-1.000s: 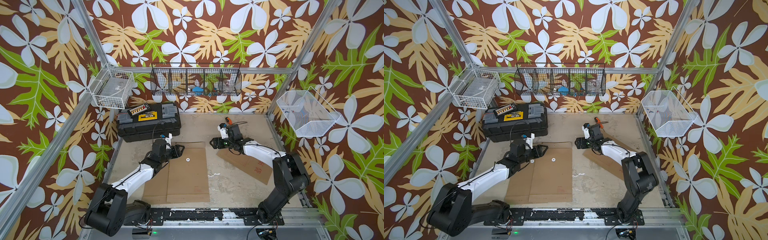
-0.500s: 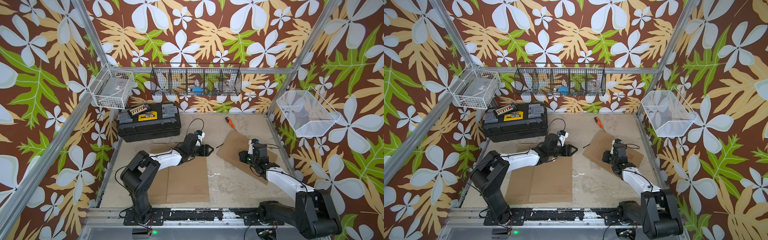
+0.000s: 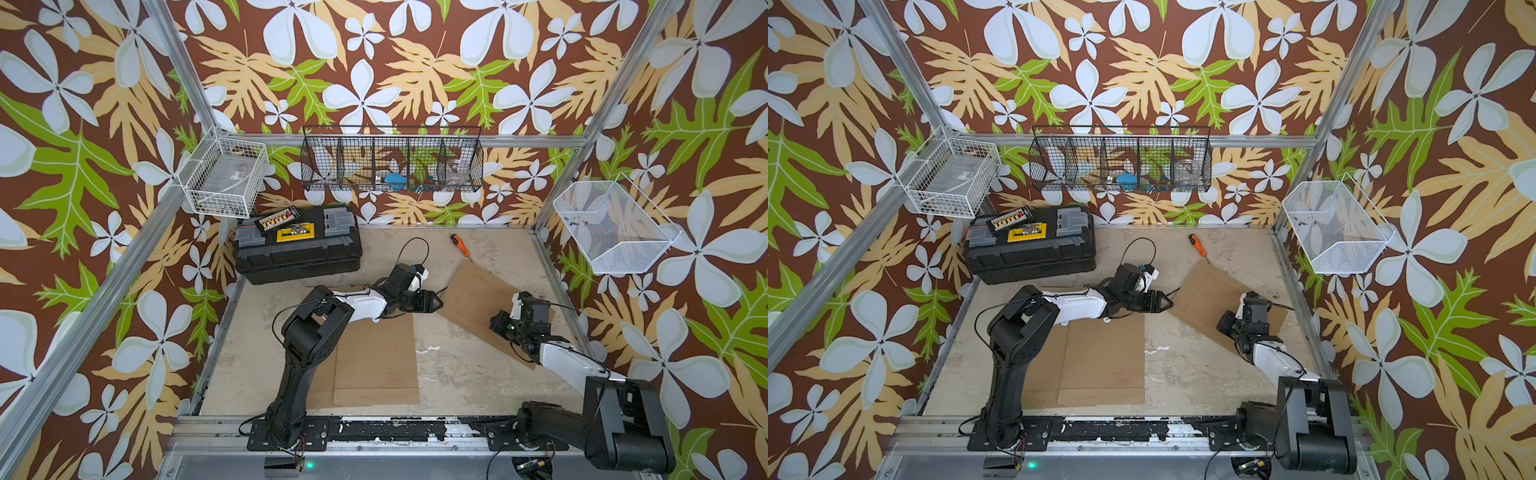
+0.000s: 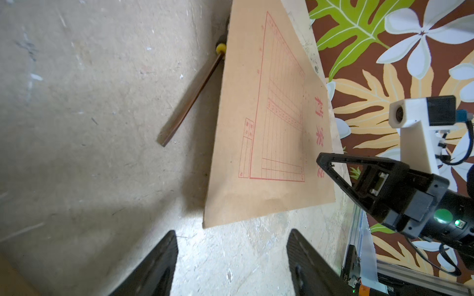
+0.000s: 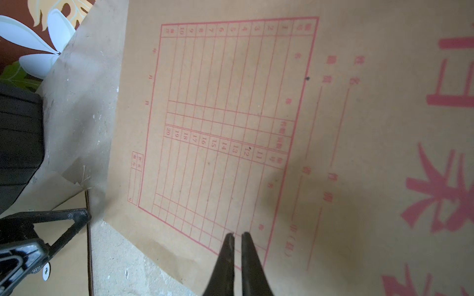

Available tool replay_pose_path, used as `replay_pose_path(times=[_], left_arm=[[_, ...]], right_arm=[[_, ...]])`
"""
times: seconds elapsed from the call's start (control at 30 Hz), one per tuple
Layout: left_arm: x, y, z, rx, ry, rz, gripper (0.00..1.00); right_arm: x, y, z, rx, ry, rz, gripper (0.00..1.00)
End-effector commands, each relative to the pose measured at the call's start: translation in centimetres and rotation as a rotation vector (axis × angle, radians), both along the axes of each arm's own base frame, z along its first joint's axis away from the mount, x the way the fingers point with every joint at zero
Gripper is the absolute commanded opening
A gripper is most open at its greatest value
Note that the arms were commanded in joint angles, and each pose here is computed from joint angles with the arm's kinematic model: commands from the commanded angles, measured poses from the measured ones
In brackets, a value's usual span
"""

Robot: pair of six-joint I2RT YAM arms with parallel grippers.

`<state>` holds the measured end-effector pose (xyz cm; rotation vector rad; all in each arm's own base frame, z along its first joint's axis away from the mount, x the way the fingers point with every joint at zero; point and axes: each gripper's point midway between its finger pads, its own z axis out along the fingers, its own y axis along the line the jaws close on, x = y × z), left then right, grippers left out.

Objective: Open the file bag
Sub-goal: Pick up the file bag from the center of the board.

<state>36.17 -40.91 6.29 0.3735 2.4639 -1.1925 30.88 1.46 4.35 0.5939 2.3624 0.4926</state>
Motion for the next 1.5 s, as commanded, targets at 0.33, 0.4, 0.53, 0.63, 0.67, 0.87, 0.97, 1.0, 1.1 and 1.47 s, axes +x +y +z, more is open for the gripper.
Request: replay_pose_path(times=[0.33,0.4,0.53,0.63,0.67,0.87,0.97,1.0,1.1,1.47], left_arm=[[0.0,-1.1,-3.1,0.065,0.064,-0.054,0.69],[0.2,-1.3,-3.5,0.073,0.069,-0.057,0.70],[0.2,-1.9,-4.3,0.066,0.095,-0.077,0.69],[-0.1,-2.5,-4.4,0.049,0.105,-0.103,0.67],[-0.2,-2.7,-4.2,0.038,0.105,-0.116,0.66],[-1.0,-4.4,-2.8,-0.017,0.098,-0.191,0.48],[-0.8,-4.7,-2.2,-0.023,0.083,-0.197,0.32],[-0.7,-4.7,-1.9,-0.026,0.077,-0.197,0.26],[-0.5,-4.7,-1.0,-0.024,0.050,-0.199,0.12],[0.0,-2.4,11.1,-0.029,-0.204,-0.136,0.00]], right_arm=[[-0.4,0.9,-1.7,0.048,0.041,0.050,0.10],[-0.6,1.0,-2.0,0.057,0.050,0.056,0.10],[-0.7,1.2,-2.3,0.068,0.059,0.064,0.09],[-0.8,1.4,-2.5,0.077,0.062,0.071,0.09],[-0.8,1.5,-2.6,0.080,0.064,0.073,0.09],[-1.1,1.8,-3.2,0.094,0.078,0.085,0.09],[-1.0,1.8,-3.1,0.093,0.076,0.087,0.09],[-1.0,1.8,-3.0,0.091,0.073,0.087,0.09],[-0.9,1.7,-2.5,0.084,0.066,0.085,0.10],[0.5,1.4,8.0,-0.046,-0.177,0.048,0.52]])
